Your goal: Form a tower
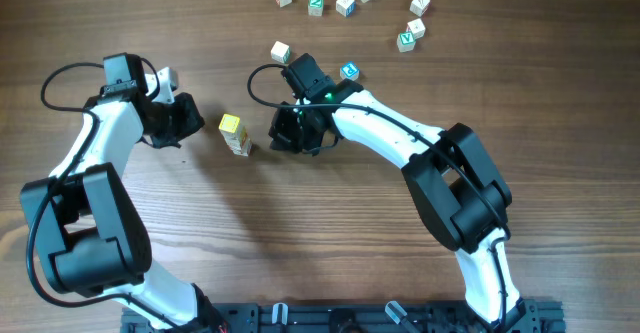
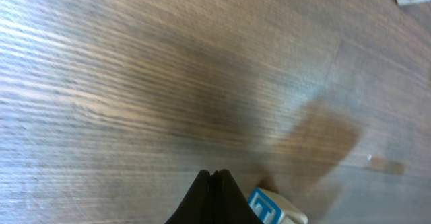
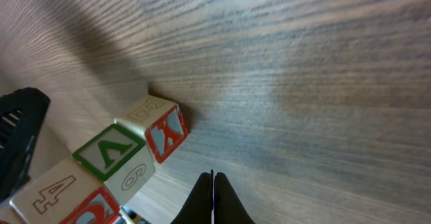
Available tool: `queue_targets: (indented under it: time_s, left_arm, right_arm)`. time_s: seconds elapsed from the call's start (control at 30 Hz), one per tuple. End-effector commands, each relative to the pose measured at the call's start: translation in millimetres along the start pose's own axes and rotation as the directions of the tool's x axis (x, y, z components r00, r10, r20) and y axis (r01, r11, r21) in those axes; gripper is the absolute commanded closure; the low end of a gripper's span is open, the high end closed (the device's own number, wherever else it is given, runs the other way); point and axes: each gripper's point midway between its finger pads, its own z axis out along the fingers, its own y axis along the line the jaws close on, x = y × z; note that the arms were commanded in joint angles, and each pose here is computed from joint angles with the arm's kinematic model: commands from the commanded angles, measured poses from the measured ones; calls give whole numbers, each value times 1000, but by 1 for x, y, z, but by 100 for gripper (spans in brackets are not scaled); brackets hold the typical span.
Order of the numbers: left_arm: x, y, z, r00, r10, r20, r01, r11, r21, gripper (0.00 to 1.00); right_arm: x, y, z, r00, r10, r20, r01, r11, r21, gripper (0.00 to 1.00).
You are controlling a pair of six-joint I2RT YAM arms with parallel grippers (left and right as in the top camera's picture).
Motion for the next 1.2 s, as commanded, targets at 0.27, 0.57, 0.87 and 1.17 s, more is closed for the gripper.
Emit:
queue_targets:
  time_s: [0.27,0.57,0.87,1.17]
  left_arm:
    - [45,-16,-6,970,-139,-199,156,985,74,96]
    - [43,-23,-6,945,-249,-212,272,958,88,96]
    - [46,-20,-5,924,-313,-218,331,942,50,96]
    - [46,-17,8,921,-340,-192,355,934,46,96]
  right_arm:
    - [3,-2,-2,999,39,-21,-39,999,-1,96]
    - [-15,-25,-15,993,117,7,-117,992,50,96]
    - [-14,-27,-15,992,123,2,-123,991,60,96]
    - [-11,-31,-15,994,109,-6,-108,991,75,96]
